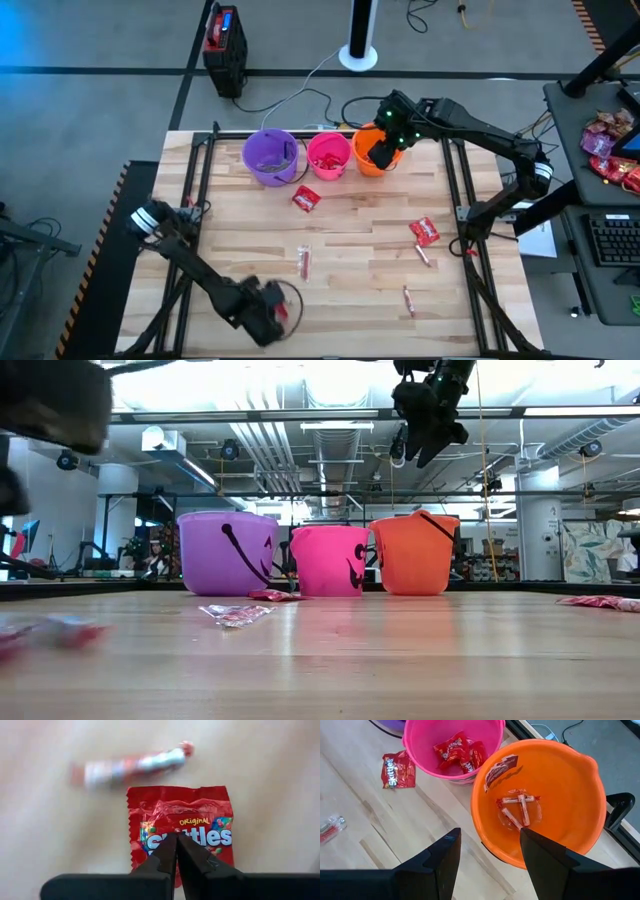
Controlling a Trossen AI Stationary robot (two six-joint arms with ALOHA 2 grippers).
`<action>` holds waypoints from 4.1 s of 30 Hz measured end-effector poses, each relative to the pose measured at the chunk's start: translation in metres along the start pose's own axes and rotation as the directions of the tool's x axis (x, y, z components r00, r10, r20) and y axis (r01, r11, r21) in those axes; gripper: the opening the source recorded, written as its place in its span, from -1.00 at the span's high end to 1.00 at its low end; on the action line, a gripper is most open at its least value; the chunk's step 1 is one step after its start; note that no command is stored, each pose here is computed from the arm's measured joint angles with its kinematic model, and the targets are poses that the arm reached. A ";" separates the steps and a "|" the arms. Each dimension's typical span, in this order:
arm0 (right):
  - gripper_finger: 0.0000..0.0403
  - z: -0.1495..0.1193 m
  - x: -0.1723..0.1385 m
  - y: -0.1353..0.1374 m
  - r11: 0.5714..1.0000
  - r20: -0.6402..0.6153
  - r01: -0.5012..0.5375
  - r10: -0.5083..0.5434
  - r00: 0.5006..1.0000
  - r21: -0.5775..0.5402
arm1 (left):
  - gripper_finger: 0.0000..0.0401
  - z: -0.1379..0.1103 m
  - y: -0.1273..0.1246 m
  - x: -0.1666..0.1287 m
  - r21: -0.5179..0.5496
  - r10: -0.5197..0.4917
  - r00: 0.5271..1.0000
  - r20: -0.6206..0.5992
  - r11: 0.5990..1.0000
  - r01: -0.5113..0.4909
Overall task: Sort candy by brand, put in halloween buckets
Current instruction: Put the red candy pack into the pink bucket
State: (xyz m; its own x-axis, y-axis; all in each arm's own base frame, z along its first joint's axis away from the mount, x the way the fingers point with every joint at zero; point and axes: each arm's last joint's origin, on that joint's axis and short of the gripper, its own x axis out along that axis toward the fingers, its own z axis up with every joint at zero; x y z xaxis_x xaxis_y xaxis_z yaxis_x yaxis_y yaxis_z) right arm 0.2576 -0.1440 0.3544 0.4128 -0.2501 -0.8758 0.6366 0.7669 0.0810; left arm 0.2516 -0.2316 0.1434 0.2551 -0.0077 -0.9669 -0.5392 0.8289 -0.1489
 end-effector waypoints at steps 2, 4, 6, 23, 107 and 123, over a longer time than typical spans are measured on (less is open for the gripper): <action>0.03 0.000 0.000 0.000 1.000 0.000 0.000 0.000 1.000 0.009 | 1.00 0.002 0.014 -0.011 0.018 0.094 0.995 0.032 0.995 -0.095; 0.03 0.000 0.000 0.000 1.000 0.001 0.000 0.000 1.000 0.008 | 1.00 0.005 0.016 -0.025 0.076 0.064 0.996 0.065 0.995 -0.069; 0.03 0.000 0.000 0.000 1.000 0.001 0.000 0.000 1.000 0.008 | 1.00 0.008 0.014 -0.044 0.134 -0.010 0.997 0.082 0.991 -0.001; 0.03 0.000 0.002 0.000 1.000 0.000 0.000 0.000 1.000 -0.002 | 1.00 0.060 0.121 -0.136 -0.235 -0.192 0.952 0.238 0.940 0.248; 0.03 -0.001 0.010 0.000 0.992 0.008 0.005 -0.006 1.000 0.125 | 1.00 0.049 0.154 -0.077 0.238 -0.328 0.938 0.116 0.926 0.294; 0.03 -0.002 0.004 0.000 0.999 0.021 0.001 -0.002 1.000 0.042 | 1.00 0.233 0.215 -0.177 0.011 0.023 0.749 0.662 0.999 -0.041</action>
State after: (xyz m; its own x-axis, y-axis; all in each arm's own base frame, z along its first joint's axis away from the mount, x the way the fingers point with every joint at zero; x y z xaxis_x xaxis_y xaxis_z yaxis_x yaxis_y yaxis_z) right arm 0.2576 -0.1437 0.3494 0.4253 -0.2643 -0.8656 0.6637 0.7413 0.0997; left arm 0.2771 0.0784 0.3306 0.7098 0.3835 -0.5909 -0.5401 0.8348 -0.1070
